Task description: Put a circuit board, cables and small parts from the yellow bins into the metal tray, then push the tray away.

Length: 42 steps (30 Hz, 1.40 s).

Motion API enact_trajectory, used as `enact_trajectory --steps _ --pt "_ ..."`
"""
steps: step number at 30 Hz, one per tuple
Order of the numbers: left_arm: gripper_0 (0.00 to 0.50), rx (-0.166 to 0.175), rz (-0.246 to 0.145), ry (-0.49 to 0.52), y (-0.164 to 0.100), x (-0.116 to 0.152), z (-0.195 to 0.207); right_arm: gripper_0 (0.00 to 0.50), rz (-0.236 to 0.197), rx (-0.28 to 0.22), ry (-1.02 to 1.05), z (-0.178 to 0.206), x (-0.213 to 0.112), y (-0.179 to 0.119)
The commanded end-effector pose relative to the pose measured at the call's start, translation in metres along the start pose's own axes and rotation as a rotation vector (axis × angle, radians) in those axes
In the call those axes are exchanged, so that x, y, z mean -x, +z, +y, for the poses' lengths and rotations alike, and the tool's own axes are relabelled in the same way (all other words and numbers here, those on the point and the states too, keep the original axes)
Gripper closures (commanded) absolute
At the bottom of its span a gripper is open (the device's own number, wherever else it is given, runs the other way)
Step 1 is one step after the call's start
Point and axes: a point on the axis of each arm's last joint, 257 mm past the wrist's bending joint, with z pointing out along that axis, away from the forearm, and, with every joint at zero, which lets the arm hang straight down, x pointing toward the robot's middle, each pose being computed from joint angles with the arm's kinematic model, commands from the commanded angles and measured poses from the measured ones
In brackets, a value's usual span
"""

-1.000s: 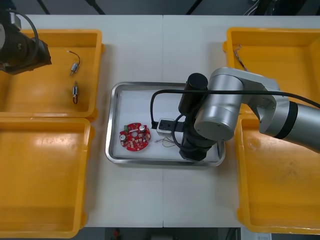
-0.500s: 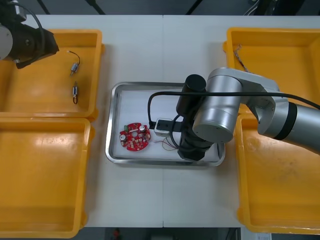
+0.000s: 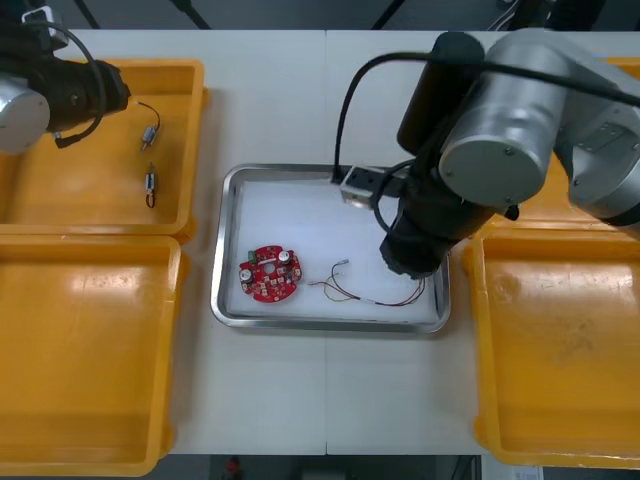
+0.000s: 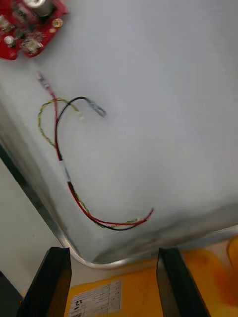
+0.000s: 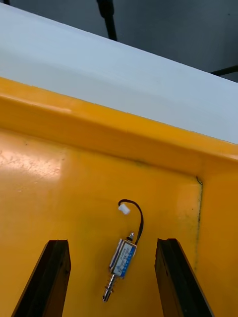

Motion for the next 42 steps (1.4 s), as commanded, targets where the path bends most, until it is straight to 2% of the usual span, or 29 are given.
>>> enact_trajectory --steps 1,4,8,11,13,16,20,26,32,38,42 --pt "0.0 -0.041 -0.024 0.071 0.007 0.002 -0.024 0.0 -0.029 -0.072 0.219 -0.043 -0.01 -0.044" --pt "0.0 -0.036 -0.013 0.093 0.01 -0.006 -0.025 0.0 -0.036 -0.083 0.377 -0.061 -0.023 -0.056" --pt "0.0 -0.017 -0.018 0.142 0.015 -0.014 -0.024 0.0 -0.047 -0.09 0.534 -0.079 -0.04 -0.066" --pt "0.0 -0.02 -0.017 0.145 0.021 -0.019 -0.027 0.0 -0.049 -0.096 0.627 -0.089 -0.053 -0.072" --pt "0.0 -0.032 -0.033 0.15 0.028 -0.019 -0.033 0.0 -0.059 -0.108 0.745 -0.103 -0.067 -0.082" --pt "0.0 -0.036 -0.036 0.148 0.034 -0.018 -0.04 0.0 -0.076 -0.116 0.86 -0.114 -0.078 -0.091" --pt "0.0 -0.026 -0.033 0.162 0.041 -0.018 -0.044 0.0 -0.105 -0.123 0.979 -0.133 -0.094 -0.103" --pt "0.0 -0.024 -0.039 0.175 0.051 -0.023 -0.046 0.0 -0.11 -0.118 1.047 -0.156 -0.11 -0.114" --pt "0.0 -0.022 -0.024 0.202 0.054 -0.031 -0.048 0.0 -0.11 -0.124 1.047 -0.172 -0.114 -0.117" --pt "0.0 -0.012 -0.009 0.225 0.056 -0.04 -0.044 0.0 -0.082 -0.112 0.977 -0.186 -0.114 -0.118" --pt "0.0 0.006 -0.004 0.233 0.058 -0.041 -0.034 0.0 -0.068 -0.124 0.928 -0.199 -0.107 -0.119"
